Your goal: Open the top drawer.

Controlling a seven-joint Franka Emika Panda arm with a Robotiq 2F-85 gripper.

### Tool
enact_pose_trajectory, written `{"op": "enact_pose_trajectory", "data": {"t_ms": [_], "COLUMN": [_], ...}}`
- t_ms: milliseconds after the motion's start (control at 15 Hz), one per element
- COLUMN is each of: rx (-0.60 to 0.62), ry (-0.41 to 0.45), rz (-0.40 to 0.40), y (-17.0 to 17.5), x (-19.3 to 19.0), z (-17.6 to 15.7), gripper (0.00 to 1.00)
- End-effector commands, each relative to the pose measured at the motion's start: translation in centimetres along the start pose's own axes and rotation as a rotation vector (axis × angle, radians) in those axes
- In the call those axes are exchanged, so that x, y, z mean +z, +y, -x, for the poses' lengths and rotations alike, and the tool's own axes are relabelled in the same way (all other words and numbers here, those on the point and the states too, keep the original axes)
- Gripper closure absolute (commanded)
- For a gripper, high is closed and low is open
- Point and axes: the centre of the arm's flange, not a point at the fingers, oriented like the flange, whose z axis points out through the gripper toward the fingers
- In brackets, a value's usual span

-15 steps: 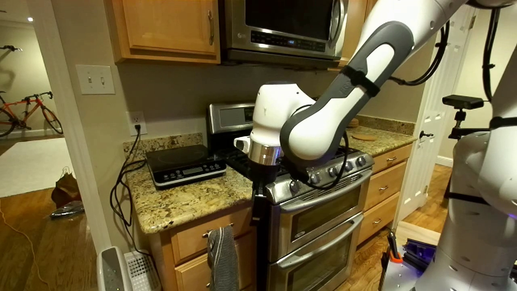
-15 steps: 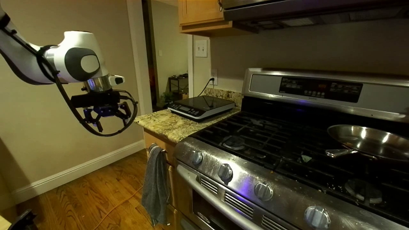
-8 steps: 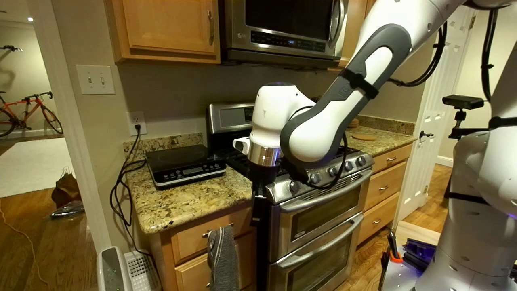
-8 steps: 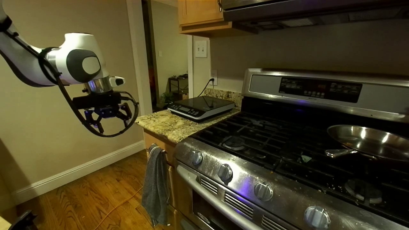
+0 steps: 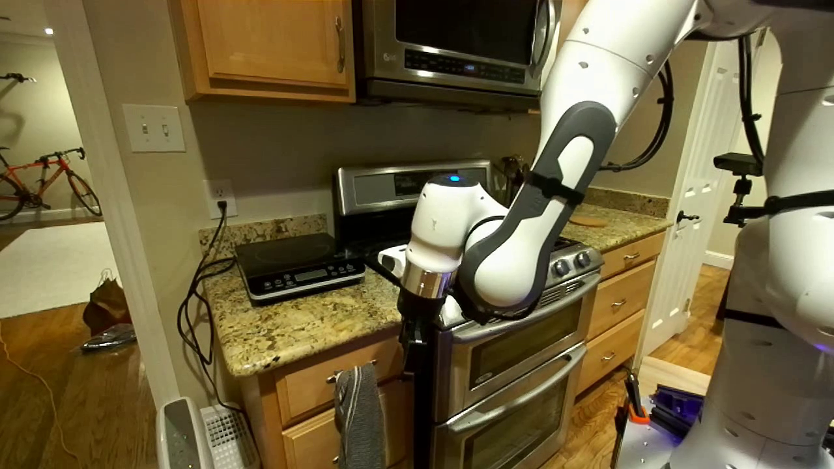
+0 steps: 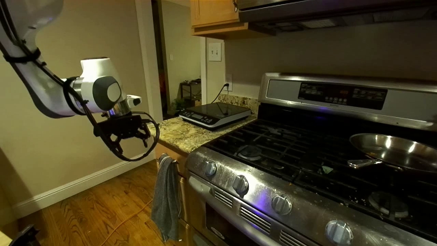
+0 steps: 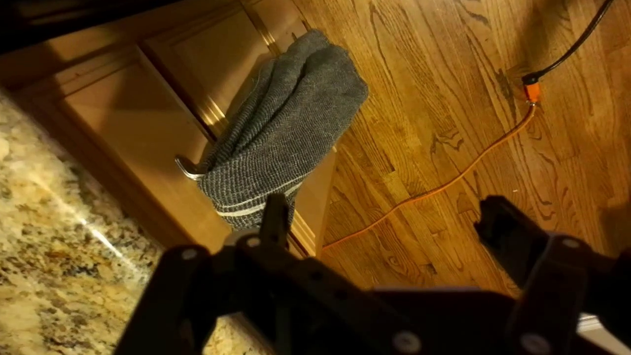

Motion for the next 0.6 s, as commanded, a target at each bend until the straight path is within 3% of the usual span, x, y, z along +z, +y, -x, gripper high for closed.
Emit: {"op": "enact_pose_trajectory", "data": {"t_ms": [0,533], "rx": [-0.057,-0.059], "ry": [0.048,0.026], "rz": [0.017,0.008], "y": [-0.45,-0.48], "x": [1.42,1.8], "z": [0.2,0.09], "gripper": [0.0,0.0]}}
